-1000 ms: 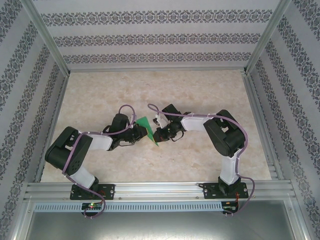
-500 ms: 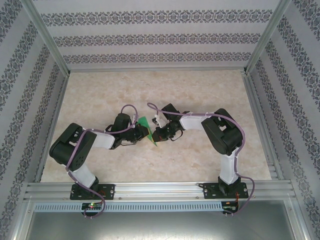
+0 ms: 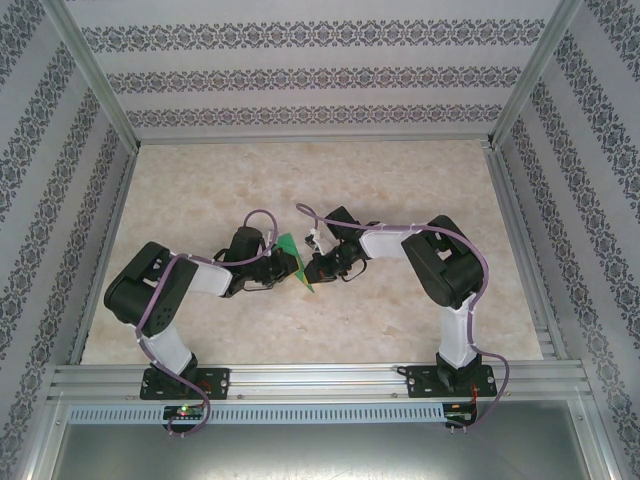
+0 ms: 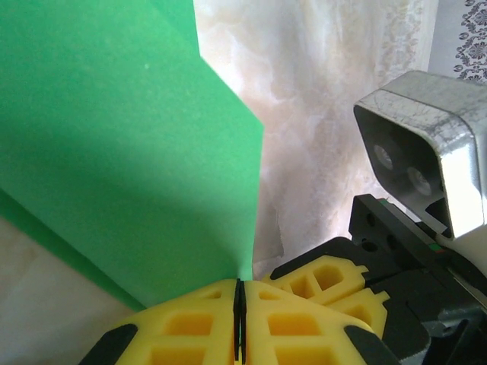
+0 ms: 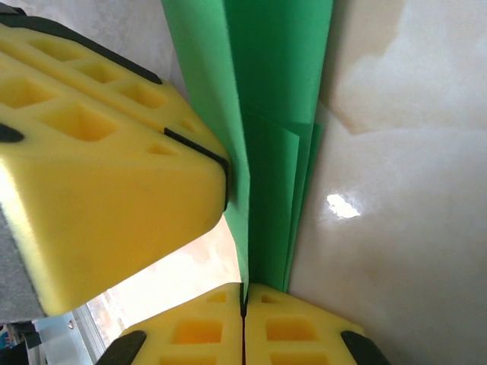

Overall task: Fold a paper plane with a square sheet of paper (pick it up from the middle)
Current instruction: Fold the wing for the fifth time at the center of the table.

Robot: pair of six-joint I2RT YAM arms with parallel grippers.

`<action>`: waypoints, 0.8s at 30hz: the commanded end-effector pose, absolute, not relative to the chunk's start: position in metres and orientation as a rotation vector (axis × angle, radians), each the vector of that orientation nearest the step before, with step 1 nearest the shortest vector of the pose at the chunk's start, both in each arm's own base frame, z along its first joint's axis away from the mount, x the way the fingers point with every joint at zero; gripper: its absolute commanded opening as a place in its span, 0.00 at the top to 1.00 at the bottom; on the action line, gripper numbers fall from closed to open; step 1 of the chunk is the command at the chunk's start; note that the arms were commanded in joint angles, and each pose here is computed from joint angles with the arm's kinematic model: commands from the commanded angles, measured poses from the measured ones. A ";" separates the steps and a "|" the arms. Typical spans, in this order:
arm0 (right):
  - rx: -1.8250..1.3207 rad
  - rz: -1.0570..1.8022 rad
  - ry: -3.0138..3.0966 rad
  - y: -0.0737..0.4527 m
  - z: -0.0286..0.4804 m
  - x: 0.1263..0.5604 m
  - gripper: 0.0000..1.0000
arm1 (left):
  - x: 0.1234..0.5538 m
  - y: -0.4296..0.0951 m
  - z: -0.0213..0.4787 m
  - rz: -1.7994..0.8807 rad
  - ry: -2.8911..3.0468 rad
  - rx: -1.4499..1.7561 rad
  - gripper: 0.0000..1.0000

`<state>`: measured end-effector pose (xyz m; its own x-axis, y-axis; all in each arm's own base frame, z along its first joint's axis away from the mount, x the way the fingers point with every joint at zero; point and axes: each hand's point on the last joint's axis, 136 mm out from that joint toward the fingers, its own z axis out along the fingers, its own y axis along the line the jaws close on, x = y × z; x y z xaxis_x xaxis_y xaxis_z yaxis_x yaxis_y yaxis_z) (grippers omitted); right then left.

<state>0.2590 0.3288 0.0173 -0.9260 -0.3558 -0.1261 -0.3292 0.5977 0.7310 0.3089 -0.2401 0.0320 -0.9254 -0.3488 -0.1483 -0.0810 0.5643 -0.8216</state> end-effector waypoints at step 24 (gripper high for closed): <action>0.510 -1.223 -2.790 0.314 0.023 0.251 0.82 | 0.302 -0.236 -0.005 -1.164 2.653 -0.395 0.89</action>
